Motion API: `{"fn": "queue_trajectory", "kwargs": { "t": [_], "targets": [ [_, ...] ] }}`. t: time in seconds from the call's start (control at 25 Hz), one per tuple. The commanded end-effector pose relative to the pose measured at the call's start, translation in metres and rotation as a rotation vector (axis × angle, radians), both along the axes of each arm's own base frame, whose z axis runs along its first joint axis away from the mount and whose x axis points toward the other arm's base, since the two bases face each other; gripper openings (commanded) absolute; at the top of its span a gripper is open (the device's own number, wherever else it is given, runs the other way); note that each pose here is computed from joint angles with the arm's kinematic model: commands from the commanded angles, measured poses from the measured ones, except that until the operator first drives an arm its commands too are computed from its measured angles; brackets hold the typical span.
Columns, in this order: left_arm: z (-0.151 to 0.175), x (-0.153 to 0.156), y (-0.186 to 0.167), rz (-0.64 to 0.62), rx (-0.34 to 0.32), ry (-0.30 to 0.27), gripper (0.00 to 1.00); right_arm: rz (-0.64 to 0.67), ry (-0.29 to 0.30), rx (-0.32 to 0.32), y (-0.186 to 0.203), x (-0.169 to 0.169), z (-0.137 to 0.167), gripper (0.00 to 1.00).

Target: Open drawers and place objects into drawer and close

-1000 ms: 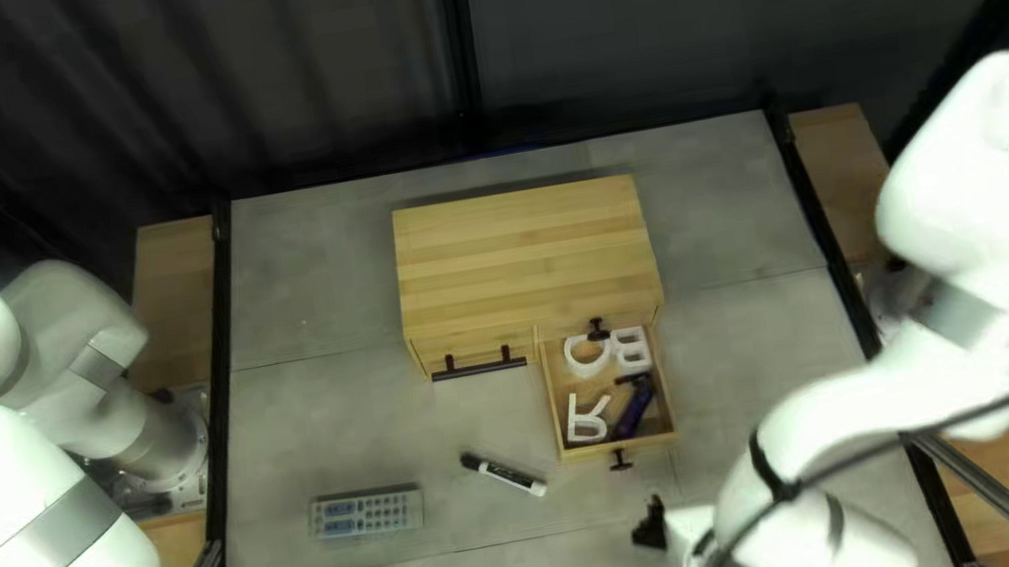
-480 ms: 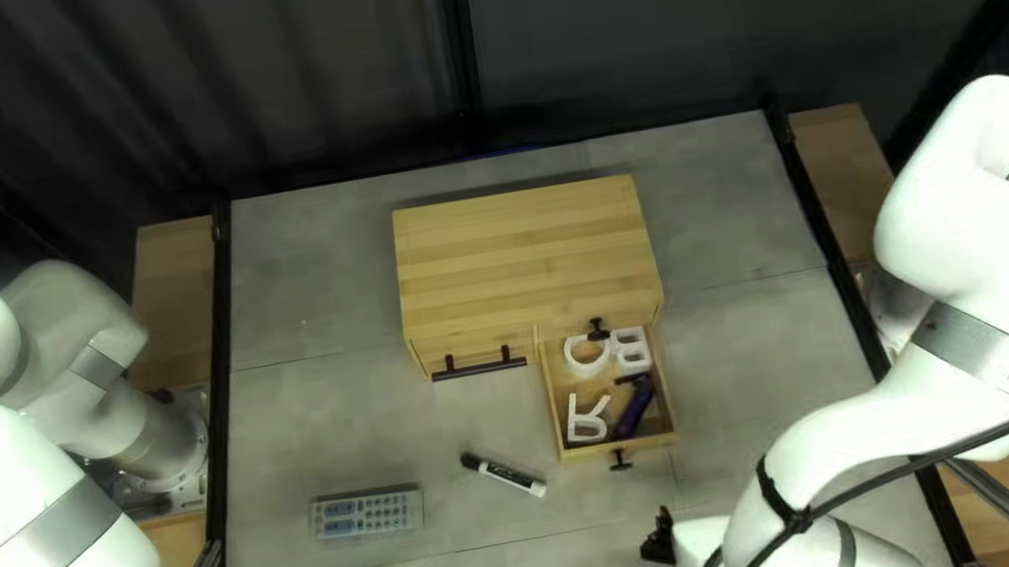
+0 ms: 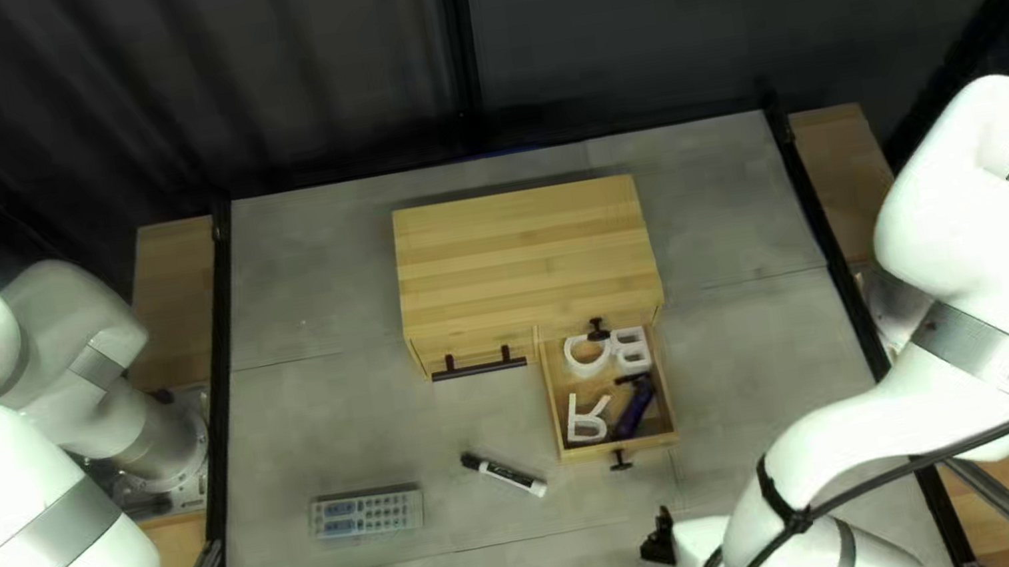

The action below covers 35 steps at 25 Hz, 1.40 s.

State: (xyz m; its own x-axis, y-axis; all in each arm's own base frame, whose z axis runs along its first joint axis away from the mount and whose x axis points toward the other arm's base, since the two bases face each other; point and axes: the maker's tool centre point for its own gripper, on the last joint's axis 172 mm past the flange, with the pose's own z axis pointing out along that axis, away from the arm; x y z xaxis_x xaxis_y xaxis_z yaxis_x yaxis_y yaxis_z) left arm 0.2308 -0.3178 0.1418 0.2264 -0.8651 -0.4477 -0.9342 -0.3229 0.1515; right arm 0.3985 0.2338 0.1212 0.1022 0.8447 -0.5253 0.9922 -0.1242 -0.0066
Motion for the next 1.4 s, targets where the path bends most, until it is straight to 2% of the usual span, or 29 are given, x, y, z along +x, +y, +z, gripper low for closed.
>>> {"fn": "queue_trajectory", "kwargs": {
  "t": [0.04, 0.16, 0.28, 0.68, 1.0, 1.4],
  "targets": [
    [0.0, 0.0, 0.0, 0.0, 0.0, 0.0, 1.0, 0.088, -0.032, -0.038, 0.003, 0.007, 0.008, 1.0],
    [0.0, 0.0, 0.0, 0.0, 0.0, 0.0, 1.0, 0.123, -0.043, -0.072, 0.005, 0.014, 0.012, 1.0],
    [0.0, 0.0, 0.0, 0.0, 0.0, 0.0, 1.0, 0.141, -0.051, -0.104, 0.001, 0.019, 0.003, 1.0],
    [0.0, 0.0, 0.0, 0.0, 0.0, 0.0, 1.0, 0.099, -0.025, -0.16, -0.021, 0.043, -0.017, 1.0],
    [0.0, 0.0, 0.0, 0.0, 0.0, 0.0, 1.0, 0.114, -0.024, -0.166, -0.038, 0.058, -0.041, 1.0],
    [0.0, 0.0, 0.0, 0.0, 0.0, 0.0, 1.0, 0.139, -0.02, -0.155, -0.057, 0.057, -0.064, 1.0]
  ]
}}
